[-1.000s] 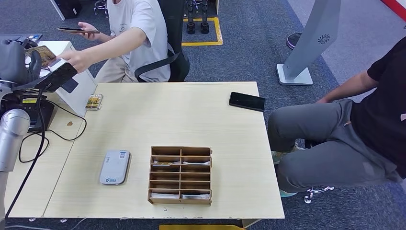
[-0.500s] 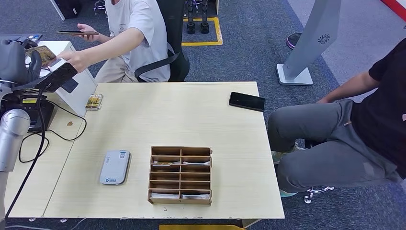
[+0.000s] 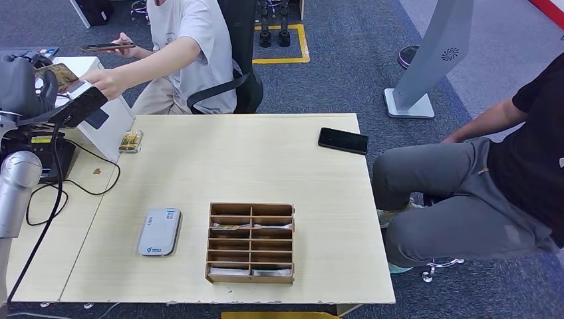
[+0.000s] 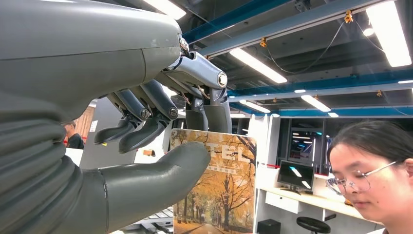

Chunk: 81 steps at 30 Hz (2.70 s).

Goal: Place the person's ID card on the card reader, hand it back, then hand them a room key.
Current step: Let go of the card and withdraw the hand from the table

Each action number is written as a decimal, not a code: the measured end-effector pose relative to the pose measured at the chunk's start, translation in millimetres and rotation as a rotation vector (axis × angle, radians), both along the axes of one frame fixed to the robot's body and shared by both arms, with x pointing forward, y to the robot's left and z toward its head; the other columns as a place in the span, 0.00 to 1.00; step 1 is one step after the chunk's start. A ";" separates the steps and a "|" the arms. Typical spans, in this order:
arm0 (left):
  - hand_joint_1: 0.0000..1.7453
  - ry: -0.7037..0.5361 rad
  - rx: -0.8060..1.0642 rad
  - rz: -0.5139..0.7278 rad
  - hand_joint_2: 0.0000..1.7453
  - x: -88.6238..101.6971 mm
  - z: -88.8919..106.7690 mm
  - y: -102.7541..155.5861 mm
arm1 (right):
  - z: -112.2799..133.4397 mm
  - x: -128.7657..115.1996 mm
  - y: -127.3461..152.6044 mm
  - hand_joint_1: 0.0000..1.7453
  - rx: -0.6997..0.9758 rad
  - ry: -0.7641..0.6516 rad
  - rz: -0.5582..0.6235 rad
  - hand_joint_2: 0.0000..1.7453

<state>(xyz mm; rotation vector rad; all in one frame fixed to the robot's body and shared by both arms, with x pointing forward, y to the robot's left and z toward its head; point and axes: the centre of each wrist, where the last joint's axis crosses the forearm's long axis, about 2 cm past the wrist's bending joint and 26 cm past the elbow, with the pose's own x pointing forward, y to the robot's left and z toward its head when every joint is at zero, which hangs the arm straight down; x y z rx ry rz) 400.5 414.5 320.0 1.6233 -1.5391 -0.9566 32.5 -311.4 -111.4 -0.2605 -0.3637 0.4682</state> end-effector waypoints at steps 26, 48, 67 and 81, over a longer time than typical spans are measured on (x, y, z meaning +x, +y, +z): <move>1.00 0.000 0.000 0.000 1.00 0.0 -0.1 0.0 | 0.0 0.0 -0.2 0.00 0.000 0.000 0.000 1.00; 1.00 0.001 0.000 0.000 1.00 0.0 -0.2 0.0 | 0.0 0.0 -0.6 0.00 -0.001 0.000 0.000 1.00; 1.00 0.001 0.000 0.000 1.00 0.0 -0.4 0.0 | 0.0 0.0 -0.8 0.00 -0.002 0.000 0.000 1.00; 1.00 0.004 0.001 -0.001 1.00 -0.3 -1.6 -0.2 | 0.0 0.0 -1.0 0.00 -0.002 0.000 0.000 1.00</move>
